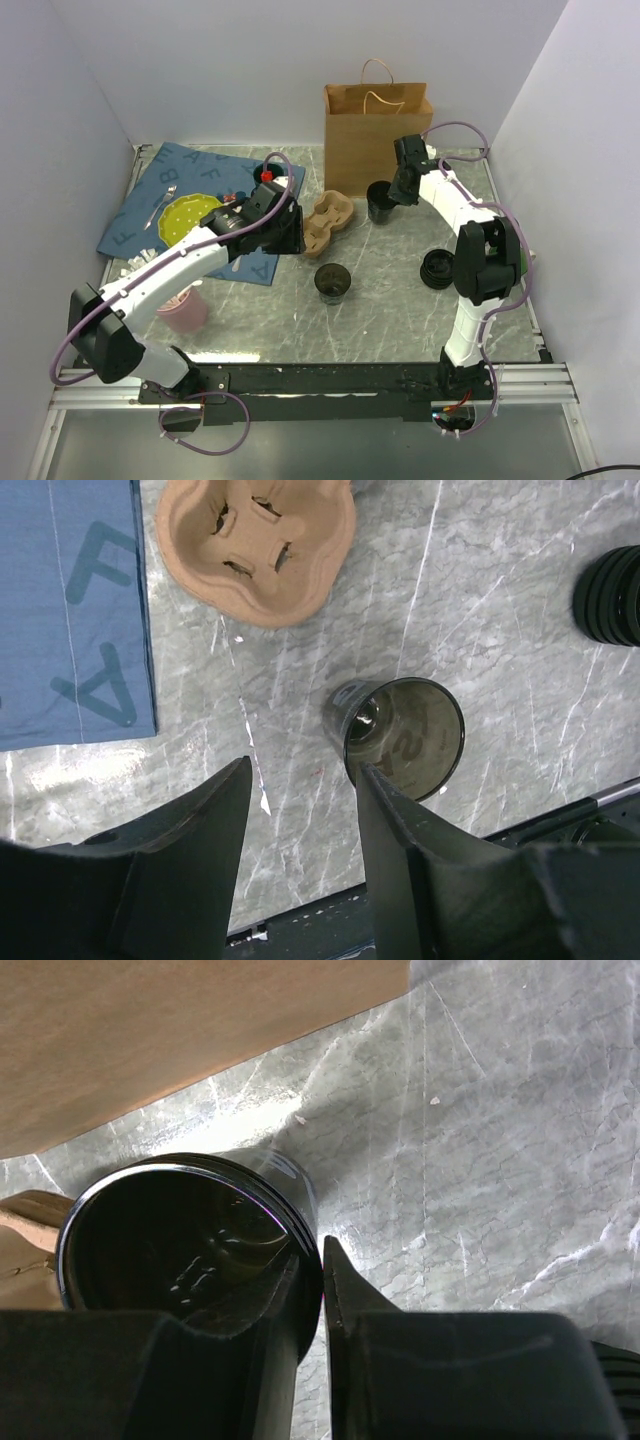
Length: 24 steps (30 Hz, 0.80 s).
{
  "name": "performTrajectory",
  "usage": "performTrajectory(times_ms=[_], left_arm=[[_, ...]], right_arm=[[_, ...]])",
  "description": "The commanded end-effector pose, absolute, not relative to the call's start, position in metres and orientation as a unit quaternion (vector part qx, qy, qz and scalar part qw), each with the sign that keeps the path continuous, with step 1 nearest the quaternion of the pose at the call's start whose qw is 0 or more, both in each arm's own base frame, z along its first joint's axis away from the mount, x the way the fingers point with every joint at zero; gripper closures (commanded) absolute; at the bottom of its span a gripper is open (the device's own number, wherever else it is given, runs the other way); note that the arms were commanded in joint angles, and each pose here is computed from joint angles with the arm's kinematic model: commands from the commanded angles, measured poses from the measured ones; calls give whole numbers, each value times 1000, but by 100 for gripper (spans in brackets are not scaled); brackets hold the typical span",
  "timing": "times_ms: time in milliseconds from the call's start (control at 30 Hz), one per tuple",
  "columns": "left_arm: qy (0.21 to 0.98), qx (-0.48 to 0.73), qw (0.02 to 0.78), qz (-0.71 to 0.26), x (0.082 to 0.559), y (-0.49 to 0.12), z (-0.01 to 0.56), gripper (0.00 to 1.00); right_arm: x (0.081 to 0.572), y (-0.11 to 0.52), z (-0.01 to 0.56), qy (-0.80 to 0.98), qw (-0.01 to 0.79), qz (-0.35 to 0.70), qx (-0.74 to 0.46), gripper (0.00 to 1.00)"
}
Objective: Pack the takeout coffee
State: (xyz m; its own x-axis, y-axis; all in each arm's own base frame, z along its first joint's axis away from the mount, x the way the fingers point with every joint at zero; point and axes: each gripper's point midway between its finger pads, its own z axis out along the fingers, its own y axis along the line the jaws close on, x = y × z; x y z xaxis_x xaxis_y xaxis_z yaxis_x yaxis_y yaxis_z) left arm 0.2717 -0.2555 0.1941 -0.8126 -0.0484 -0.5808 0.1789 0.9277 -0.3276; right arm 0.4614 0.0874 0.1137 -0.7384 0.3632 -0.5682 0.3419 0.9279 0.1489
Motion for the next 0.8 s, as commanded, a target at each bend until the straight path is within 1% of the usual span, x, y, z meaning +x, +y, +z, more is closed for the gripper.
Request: performTrajectory(times_ms=[0, 100, 233, 300, 333, 433, 467, 533, 600, 667, 767], left_arm=[[921, 24, 336, -198, 276, -251, 221, 47], [917, 21, 341, -203, 275, -249, 227, 47], [916, 18, 345, -205, 273, -247, 229, 46], [914, 17, 349, -206, 272, -246, 233, 45], [914, 16, 349, -206, 272, -245, 234, 44], [908, 16, 359, -215, 272, -246, 245, 39], [906, 17, 362, -218, 272, -246, 249, 36], [901, 20, 369, -227, 273, -248, 259, 33], [901, 21, 369, -226, 272, -247, 263, 19], [900, 19, 372, -225, 273, -246, 268, 3], [897, 21, 377, -232, 272, -246, 273, 1]], right_arm=[[468, 87, 123, 923, 327, 10, 201, 76], [466, 87, 124, 923, 328, 9, 199, 71], [459, 84, 127, 927, 319, 1, 198, 68], [458, 84, 139, 924, 327, 4, 196, 67], [457, 84, 144, 925, 329, 7, 191, 65], [449, 83, 172, 923, 336, 18, 186, 61], [442, 80, 185, 922, 338, 19, 187, 60], [431, 79, 196, 923, 335, 25, 187, 59], [408, 71, 203, 928, 317, 9, 196, 59], [384, 63, 200, 934, 299, -4, 195, 59], [342, 49, 183, 944, 267, -26, 193, 60]])
